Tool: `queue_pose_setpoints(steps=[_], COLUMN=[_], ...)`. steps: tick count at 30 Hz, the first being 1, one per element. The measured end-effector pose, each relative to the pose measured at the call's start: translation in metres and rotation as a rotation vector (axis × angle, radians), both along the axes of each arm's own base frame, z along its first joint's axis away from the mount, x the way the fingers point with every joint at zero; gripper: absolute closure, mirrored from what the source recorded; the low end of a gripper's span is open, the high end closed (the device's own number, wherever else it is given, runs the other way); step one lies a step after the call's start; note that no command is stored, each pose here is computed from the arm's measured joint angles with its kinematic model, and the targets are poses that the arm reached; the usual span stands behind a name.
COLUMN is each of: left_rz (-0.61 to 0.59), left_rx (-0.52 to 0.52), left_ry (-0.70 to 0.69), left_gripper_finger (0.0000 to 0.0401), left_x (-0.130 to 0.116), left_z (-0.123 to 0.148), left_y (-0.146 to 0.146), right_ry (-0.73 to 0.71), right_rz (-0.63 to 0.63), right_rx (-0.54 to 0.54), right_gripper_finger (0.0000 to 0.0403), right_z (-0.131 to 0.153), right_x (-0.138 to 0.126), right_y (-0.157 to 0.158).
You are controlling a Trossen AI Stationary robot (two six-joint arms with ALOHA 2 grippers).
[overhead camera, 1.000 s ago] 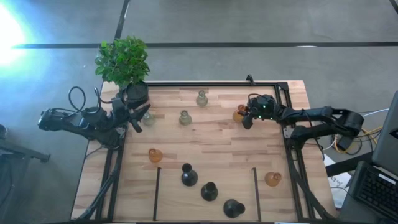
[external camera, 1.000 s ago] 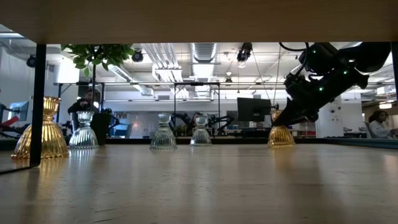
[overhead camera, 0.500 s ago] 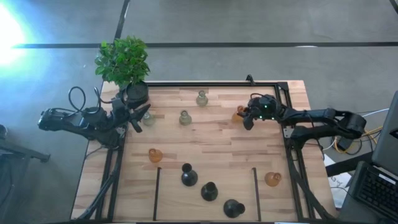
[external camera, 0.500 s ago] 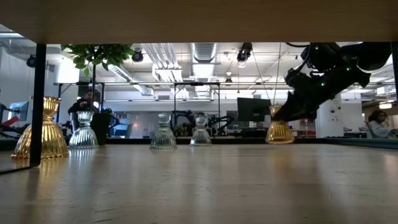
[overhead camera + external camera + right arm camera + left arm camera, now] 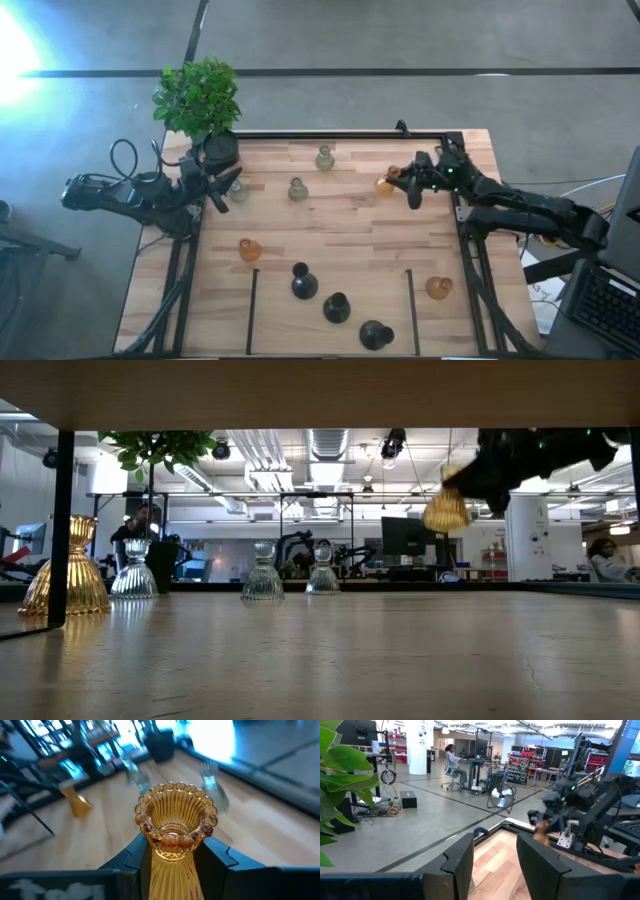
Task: Pick & Place candle stick holders
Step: Put the top orange glass candle holder on the shelf
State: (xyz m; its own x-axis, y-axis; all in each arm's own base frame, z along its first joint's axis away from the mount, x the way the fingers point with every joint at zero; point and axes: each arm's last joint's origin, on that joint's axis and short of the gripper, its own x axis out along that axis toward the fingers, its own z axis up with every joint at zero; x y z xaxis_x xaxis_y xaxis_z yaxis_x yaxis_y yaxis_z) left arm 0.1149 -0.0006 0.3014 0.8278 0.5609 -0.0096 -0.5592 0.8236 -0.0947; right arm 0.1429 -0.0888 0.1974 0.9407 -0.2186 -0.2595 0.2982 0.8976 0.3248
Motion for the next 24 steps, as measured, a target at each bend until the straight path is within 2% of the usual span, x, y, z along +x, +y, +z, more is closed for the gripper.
queue_pose_setpoints(steps=[6,12,15,20,24], left_rz=[0.0,0.0,0.0,0.0,0.0], left_rx=[0.0,0.0,0.0,0.0,0.0], left_ry=[0.0,0.0,0.0,0.0,0.0], left_gripper_finger=[0.0247,0.0247,0.0247,0.0247,0.0247], left_x=[0.0,0.0,0.0,0.0,0.0], left_z=[0.0,0.0,0.0,0.0,0.0], left_y=[0.0,0.0,0.0,0.0,0.0], right_ry=[-0.069,-0.019,0.023,0.039,0.018], right_rz=[0.089,0.341,0.45,0.633,0.737], right_rx=[-0.033,0.005,-0.028,-0.067,-0.102], right_gripper_finger=[0.0296,0.0296,0.0296,0.0296,0.0296], right_z=[0.054,0.104,0.126,0.147,0.151], right_x=[-0.007,-0.012,-0.018,-0.027,-0.027], right_y=[0.008,0.025,0.037,0.057,0.068])
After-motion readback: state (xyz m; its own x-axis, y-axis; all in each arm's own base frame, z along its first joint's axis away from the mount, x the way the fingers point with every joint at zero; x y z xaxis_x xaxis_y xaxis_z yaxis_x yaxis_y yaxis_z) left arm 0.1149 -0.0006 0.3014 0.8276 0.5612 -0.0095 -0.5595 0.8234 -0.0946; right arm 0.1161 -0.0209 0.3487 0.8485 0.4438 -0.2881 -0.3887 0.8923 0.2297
